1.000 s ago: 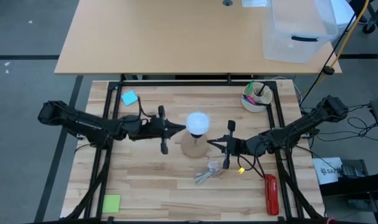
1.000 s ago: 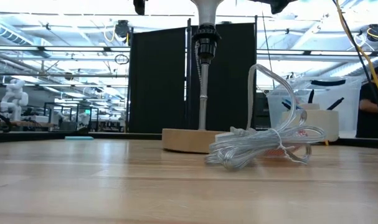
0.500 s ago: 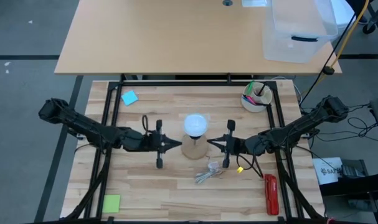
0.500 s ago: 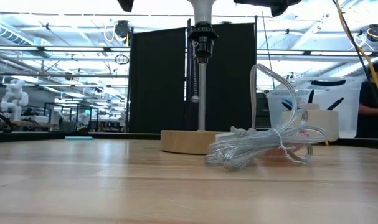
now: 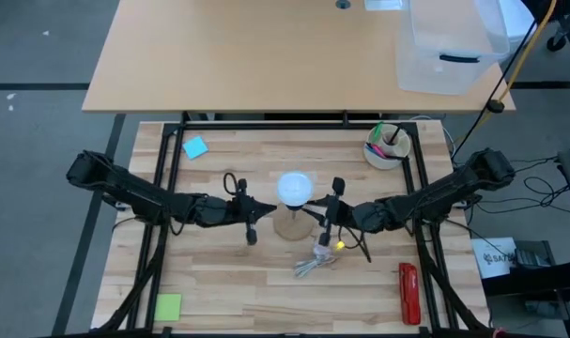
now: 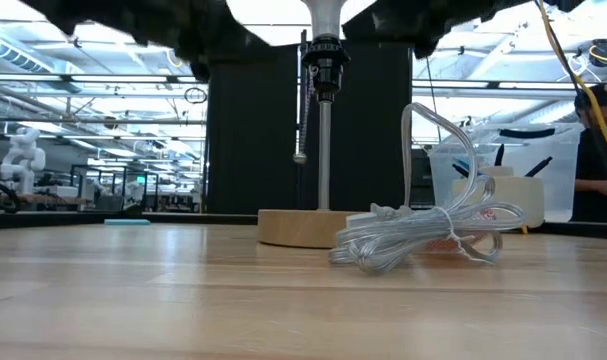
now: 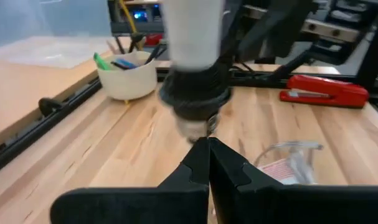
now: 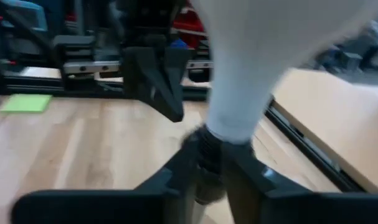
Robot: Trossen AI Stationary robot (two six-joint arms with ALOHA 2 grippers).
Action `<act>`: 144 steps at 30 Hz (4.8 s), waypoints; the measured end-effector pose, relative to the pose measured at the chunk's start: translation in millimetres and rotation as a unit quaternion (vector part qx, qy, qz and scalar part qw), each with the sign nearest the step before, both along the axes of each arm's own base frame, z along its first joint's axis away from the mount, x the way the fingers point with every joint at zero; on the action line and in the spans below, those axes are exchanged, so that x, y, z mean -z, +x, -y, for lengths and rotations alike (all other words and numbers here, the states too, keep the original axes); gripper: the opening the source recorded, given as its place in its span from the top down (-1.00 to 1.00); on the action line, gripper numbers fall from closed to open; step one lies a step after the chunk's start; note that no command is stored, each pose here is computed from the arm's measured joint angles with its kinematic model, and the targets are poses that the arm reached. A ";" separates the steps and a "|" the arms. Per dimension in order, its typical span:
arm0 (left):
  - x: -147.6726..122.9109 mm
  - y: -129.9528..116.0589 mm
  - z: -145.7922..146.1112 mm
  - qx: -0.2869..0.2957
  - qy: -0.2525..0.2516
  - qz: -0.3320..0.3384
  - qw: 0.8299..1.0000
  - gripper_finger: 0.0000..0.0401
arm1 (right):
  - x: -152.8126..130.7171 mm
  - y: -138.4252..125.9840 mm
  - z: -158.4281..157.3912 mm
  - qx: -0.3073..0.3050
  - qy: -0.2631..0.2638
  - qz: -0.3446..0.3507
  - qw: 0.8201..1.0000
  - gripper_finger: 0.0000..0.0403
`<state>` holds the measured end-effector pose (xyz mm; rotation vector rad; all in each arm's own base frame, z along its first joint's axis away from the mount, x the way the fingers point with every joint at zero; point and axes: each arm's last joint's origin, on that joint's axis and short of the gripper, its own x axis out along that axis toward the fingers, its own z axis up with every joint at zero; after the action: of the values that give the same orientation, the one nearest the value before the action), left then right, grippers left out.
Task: Screw lightbulb
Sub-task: Remove the lightbulb from the lamp
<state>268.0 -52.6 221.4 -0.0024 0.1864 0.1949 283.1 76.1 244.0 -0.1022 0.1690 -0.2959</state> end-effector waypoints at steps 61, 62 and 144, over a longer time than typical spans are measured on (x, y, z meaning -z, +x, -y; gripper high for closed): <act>7.9 -5.2 -19.0 0.002 -0.034 0.065 0.997 1.00 | -12.0 39.1 10.7 0.012 0.020 0.109 0.994 0.11; 8.1 -5.2 -18.4 0.007 -0.038 0.064 0.997 1.00 | -11.9 39.1 10.7 0.011 0.018 0.108 0.994 0.12; 99.0 87.7 4.9 0.057 -0.002 0.004 0.998 0.86 | -25.4 16.7 15.3 -0.107 -0.010 0.011 0.994 0.12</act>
<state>355.7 -57.6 122.5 0.0037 0.1793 0.0805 299.8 60.8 269.4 -0.1355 0.1310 -0.0851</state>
